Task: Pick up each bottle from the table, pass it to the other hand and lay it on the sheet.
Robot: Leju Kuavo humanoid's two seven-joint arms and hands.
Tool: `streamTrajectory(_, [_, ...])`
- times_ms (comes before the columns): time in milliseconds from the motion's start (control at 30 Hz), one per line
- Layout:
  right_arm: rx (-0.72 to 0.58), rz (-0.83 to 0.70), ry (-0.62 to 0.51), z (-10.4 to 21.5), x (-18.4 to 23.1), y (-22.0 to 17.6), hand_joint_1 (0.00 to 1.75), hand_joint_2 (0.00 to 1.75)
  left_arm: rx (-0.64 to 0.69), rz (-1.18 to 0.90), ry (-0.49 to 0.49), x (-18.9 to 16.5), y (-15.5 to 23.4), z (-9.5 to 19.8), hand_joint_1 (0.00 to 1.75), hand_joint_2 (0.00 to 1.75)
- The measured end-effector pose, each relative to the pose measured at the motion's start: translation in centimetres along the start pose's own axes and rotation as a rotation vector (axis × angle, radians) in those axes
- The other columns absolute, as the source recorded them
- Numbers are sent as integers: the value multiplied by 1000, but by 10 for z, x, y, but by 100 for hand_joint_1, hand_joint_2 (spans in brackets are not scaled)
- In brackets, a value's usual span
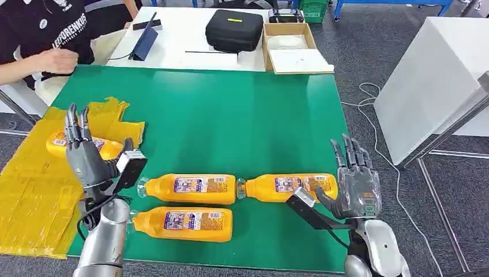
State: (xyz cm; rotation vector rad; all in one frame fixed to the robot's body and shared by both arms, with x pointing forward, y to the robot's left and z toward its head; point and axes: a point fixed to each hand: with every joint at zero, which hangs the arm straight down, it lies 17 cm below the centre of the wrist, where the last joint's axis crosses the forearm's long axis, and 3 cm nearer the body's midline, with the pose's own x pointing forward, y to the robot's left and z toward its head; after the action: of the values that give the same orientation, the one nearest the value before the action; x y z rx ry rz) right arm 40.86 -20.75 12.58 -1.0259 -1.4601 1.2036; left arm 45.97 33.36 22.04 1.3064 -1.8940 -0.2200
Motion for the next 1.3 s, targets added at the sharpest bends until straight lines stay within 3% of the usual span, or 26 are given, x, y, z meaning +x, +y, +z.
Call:
streamTrajectory(167, [135,-22,18,-2,-14,35,0,175,-108,368,63,40,-35,8,0,175])
streamTrajectory(333, [250,-40,26,2,-31,73,0,175,-153,602,-2,91,-33,14,0,175])
streamTrajectory(533, [336,-43,46,15,-56,101,0,175,-152,668,-66,120,-21,13,0,175])
streamTrajectory(900, [407,-6,72,41,-82,124,0,175,-150,707,-107,132,-16,14,0,175])
streamTrajectory(1300, [395,63,85,52,-86,134,0,175,-152,722,-133,142,-21,11,0,175])
